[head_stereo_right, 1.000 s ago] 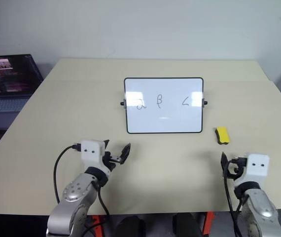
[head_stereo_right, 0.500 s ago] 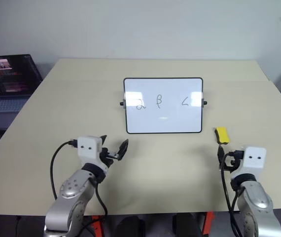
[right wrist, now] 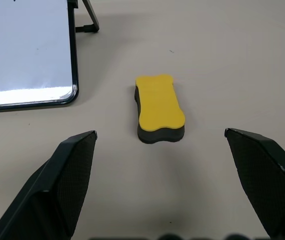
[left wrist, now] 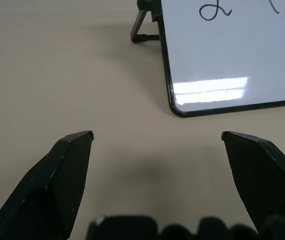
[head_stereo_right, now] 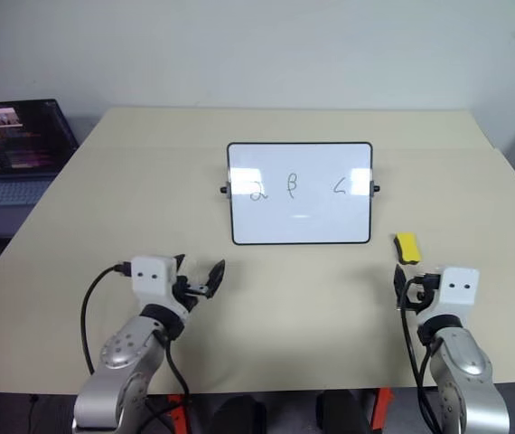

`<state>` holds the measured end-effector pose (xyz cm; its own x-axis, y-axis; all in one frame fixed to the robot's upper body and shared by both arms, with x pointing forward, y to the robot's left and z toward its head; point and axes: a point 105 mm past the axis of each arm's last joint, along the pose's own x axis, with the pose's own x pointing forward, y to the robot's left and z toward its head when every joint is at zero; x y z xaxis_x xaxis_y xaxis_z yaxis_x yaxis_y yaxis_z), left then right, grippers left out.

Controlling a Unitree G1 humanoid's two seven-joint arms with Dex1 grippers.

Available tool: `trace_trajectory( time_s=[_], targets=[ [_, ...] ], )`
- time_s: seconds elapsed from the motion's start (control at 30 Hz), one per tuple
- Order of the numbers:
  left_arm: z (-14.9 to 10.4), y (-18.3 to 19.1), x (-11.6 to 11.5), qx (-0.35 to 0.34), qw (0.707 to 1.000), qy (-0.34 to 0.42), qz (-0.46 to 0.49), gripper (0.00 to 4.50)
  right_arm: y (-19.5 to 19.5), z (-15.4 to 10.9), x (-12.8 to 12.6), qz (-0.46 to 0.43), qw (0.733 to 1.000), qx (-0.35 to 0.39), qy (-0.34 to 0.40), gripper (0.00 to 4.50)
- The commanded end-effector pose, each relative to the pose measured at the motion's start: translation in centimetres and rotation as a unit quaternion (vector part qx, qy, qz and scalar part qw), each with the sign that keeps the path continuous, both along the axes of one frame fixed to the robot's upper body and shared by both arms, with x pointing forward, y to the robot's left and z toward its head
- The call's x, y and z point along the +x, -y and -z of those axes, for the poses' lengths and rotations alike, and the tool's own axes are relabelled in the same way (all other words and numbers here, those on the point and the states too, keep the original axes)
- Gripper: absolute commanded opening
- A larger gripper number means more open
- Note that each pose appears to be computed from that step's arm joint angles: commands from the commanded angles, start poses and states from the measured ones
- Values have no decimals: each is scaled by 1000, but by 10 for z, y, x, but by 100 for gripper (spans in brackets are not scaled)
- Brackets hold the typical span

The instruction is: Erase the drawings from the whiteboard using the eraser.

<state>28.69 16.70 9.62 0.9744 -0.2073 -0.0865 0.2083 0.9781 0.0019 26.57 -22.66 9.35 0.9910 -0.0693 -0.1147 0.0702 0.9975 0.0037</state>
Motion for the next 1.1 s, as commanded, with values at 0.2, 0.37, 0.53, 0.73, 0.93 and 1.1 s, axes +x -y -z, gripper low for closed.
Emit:
trace_trajectory(
  time_s=[0.2,0.37,0.53,0.73,0.93,1.1],
  targets=[
    [-48,38,3,-17,978,23,209,450,-6,-29,12,-4,999,-14,40,448],
    [-51,55,-6,-7,953,-9,301,450,-9,-34,22,-5,999,-14,37,448],
    [-52,66,-18,17,921,-42,388,450,-11,-42,35,-7,999,-15,37,448],
    [-53,71,-26,60,879,-65,468,450,-16,-41,50,-16,1000,-12,7,448],
    [-59,72,-22,83,868,-54,487,450,-13,-36,61,-9,1000,-16,-22,448],
    [-63,73,-17,104,870,-24,482,450,-11,-31,71,-9,999,-4,-36,448]
  ],
)
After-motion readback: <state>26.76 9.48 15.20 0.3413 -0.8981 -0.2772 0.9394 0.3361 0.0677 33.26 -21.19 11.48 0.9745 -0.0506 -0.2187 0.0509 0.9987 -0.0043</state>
